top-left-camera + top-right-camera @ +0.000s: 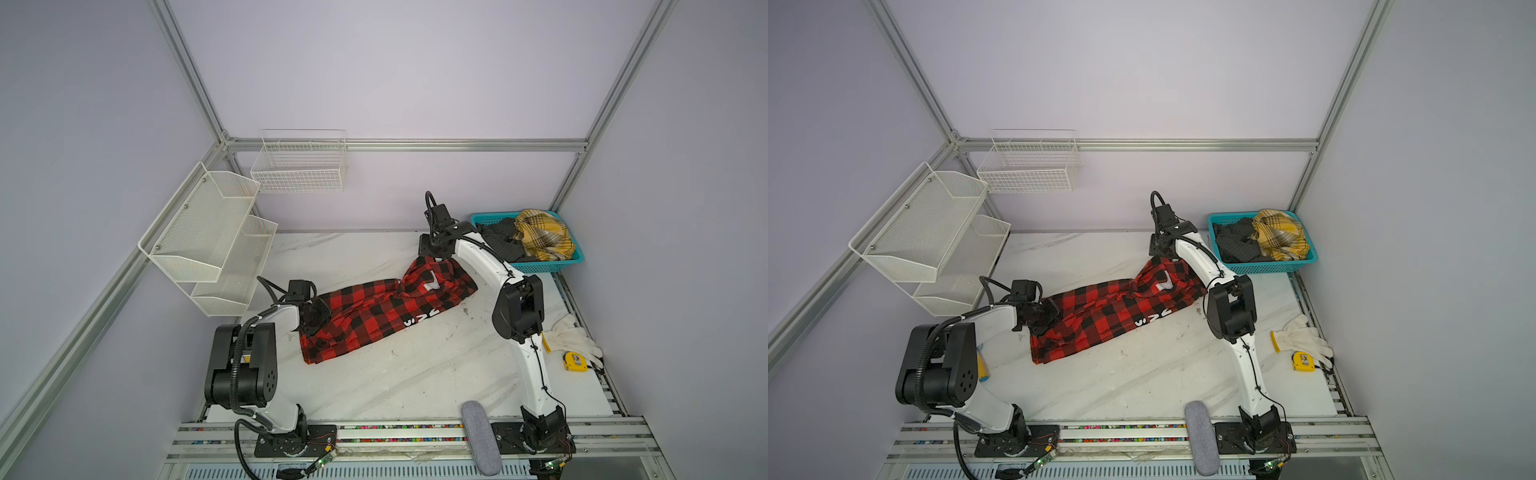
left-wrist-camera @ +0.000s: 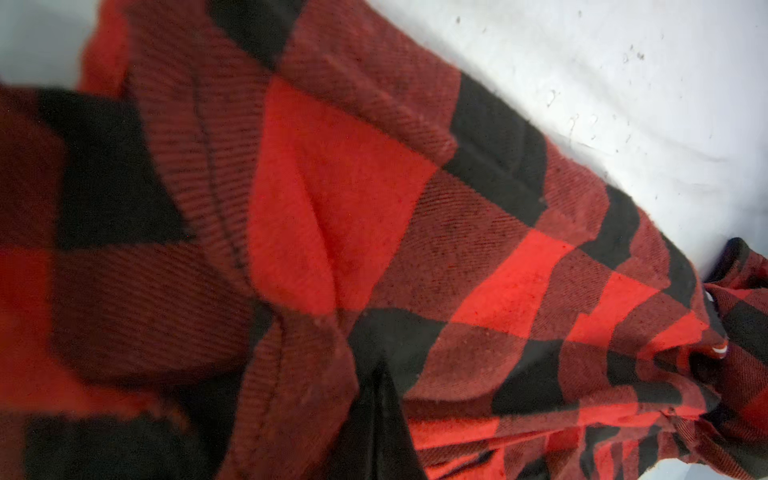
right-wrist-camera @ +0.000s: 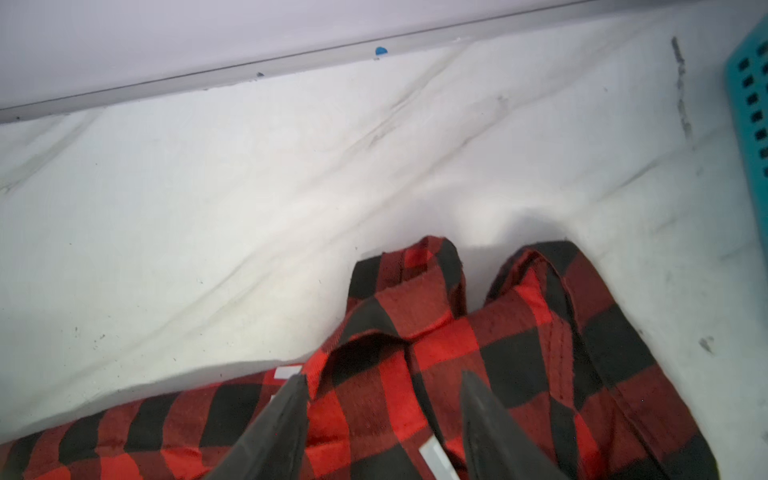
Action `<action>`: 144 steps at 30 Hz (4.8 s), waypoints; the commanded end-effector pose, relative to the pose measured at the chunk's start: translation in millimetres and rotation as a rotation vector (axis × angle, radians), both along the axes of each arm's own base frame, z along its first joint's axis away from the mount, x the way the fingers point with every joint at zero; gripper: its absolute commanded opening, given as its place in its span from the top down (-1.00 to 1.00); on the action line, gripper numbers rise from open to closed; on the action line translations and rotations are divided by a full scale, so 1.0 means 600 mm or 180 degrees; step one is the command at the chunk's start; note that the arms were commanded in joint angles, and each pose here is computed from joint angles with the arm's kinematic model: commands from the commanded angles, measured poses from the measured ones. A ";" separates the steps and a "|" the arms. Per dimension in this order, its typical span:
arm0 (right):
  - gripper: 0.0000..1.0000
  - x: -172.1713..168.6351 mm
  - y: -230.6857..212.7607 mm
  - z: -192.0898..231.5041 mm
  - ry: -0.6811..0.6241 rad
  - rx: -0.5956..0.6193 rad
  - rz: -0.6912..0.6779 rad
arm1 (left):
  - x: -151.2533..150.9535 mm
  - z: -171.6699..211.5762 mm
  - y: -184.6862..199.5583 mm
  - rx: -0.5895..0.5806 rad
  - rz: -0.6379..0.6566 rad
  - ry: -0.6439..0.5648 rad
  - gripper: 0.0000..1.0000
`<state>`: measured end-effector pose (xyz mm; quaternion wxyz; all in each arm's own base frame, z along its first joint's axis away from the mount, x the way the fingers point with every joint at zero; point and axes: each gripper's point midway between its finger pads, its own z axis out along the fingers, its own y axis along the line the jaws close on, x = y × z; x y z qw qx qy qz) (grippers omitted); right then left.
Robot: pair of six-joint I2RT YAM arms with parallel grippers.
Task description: Fold and stack the long sleeve shirts
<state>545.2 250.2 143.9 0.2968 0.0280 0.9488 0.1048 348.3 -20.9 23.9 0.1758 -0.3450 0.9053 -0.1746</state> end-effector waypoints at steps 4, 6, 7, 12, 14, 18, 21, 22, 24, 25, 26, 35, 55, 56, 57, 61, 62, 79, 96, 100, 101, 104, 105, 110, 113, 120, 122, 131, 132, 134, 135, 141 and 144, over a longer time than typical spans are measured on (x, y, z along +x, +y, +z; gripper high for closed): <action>-0.16 0.037 -0.010 -0.065 0.0125 -0.0025 -0.0129 | -0.071 -0.061 0.036 0.0280 0.0101 0.0615 1.00; -0.16 0.045 -0.016 -0.074 0.0136 -0.0012 -0.0170 | -0.072 -0.061 0.037 0.0286 0.0106 0.0621 1.00; -0.16 0.049 -0.018 -0.076 0.0130 -0.0014 -0.0174 | -0.073 -0.061 0.037 0.0285 0.0105 0.0621 1.00; 0.15 0.054 -0.008 -0.096 0.0172 0.0024 -0.0085 | -0.074 -0.061 0.039 0.0276 0.0115 0.0626 1.00; 0.63 0.054 -0.008 -0.109 0.0203 0.0008 -0.0074 | -0.076 -0.062 0.039 0.0275 0.0114 0.0634 1.00; 1.00 0.056 -0.014 -0.096 0.0095 -0.0064 -0.0069 | -0.078 -0.061 0.040 0.0290 0.0112 0.0633 1.00; 1.00 0.066 -0.021 -0.043 -0.0149 -0.0089 -0.0094 | -0.079 -0.062 0.042 0.0310 0.0116 0.0644 1.00; 1.00 0.068 -0.023 -0.019 -0.0242 -0.0082 -0.0102 | -0.079 -0.062 0.043 0.0314 0.0120 0.0646 1.00; 1.00 0.068 -0.028 0.028 -0.0405 -0.0059 -0.0140 | -0.081 -0.062 0.046 0.0315 0.0144 0.0660 1.00; 1.00 0.066 -0.031 0.053 -0.0491 -0.0032 -0.0165 | -0.083 -0.063 0.047 0.0316 0.0154 0.0661 1.00; 1.00 0.064 -0.033 0.073 -0.0566 -0.0005 -0.0174 | -0.084 -0.063 0.048 0.0318 0.0157 0.0653 1.00; 1.00 0.042 -0.041 0.184 -0.1077 0.0262 -0.0227 | -0.083 -0.063 0.046 0.0293 0.0162 0.0652 1.00; 1.00 -0.157 0.166 0.177 -0.1217 0.0426 0.0838 | -0.074 -0.052 0.029 0.0096 0.0134 0.0570 1.00; 1.00 -0.174 0.180 0.173 -0.1221 0.0391 0.0958 | -0.074 -0.050 0.026 0.0072 0.0126 0.0561 1.00; 1.00 -0.197 0.196 0.165 -0.1207 0.0359 0.1120 | -0.071 -0.043 0.025 0.0051 0.0135 0.0529 0.88; 1.00 -0.270 0.242 0.111 -0.1063 0.0168 0.1617 | -0.069 -0.011 0.017 -0.0055 0.0183 0.0390 0.40; 0.93 -0.283 0.250 0.093 -0.1006 0.0109 0.1704 | -0.069 -0.005 0.016 -0.0077 0.0197 0.0367 0.36; -0.03 -0.298 0.170 0.094 -0.0839 0.0044 0.0695 | 0.054 0.183 -0.128 -0.0562 -0.0615 -0.0752 -0.16; 0.59 -0.148 -0.012 -0.042 0.0195 0.0705 -0.0035 | 0.214 0.160 -0.282 -0.0667 -0.1784 -0.0943 -0.10; 0.60 -0.108 -0.031 -0.073 0.0267 0.0638 -0.0099 | 0.205 0.155 -0.301 -0.0708 -0.1878 -0.0925 0.00; 0.60 -0.100 -0.035 -0.082 0.0291 0.0614 -0.0109 | 0.200 0.154 -0.307 -0.0728 -0.1913 -0.0921 0.02; 0.63 -0.084 -0.042 -0.110 0.0395 0.0553 -0.0136 | 0.190 0.149 -0.319 -0.0745 -0.2005 -0.0934 0.05; 0.64 -0.081 -0.043 -0.118 0.0425 0.0538 -0.0146 | 0.187 0.149 -0.321 -0.0753 -0.2024 -0.0938 0.07; 0.65 -0.079 -0.052 -0.150 0.0555 0.0481 -0.0184 | 0.188 0.142 -0.332 -0.0802 -0.2065 -0.0924 0.31; 0.65 -0.084 -0.058 -0.163 0.0614 0.0441 -0.0211 | 0.190 0.144 -0.338 -0.0881 -0.2065 -0.0910 0.49; 0.65 -0.086 -0.069 -0.180 0.0676 0.0408 -0.0252 | 0.176 0.158 -0.343 -0.0956 -0.2081 -0.0915 1.00; 0.65 -0.085 -0.070 -0.178 0.0663 0.0398 -0.0256 | 0.172 0.178 -0.342 -0.0981 -0.2044 -0.0985 1.00; 0.64 -0.126 -0.121 -0.218 0.0891 0.0103 -0.0438 | 0.154 0.402 -0.208 -0.0275 -0.0666 -0.1874 1.00; 0.64 -0.137 -0.127 -0.224 0.0926 0.0075 -0.0450 | 0.142 0.401 -0.190 -0.0220 -0.0483 -0.1801 1.00; 0.64 -0.153 -0.136 -0.224 0.0943 0.0035 -0.0458 | 0.120 0.376 -0.162 -0.0152 -0.0176 -0.1563 1.00; 0.64 -0.158 -0.139 -0.220 0.0932 0.0013 -0.0455 | 0.101 0.388 -0.150 -0.0177 -0.0042 -0.1588 1.00; -0.07 -0.149 -0.115 -0.116 0.0438 -0.0024 -0.0086 | 0.053 0.387 -0.109 -0.0285 0.0499 -0.1681 1.00; -0.27 -0.148 -0.110 -0.049 0.0128 -0.0204 -0.0053 | 0.050 0.404 -0.102 -0.0260 0.0548 -0.1762 1.00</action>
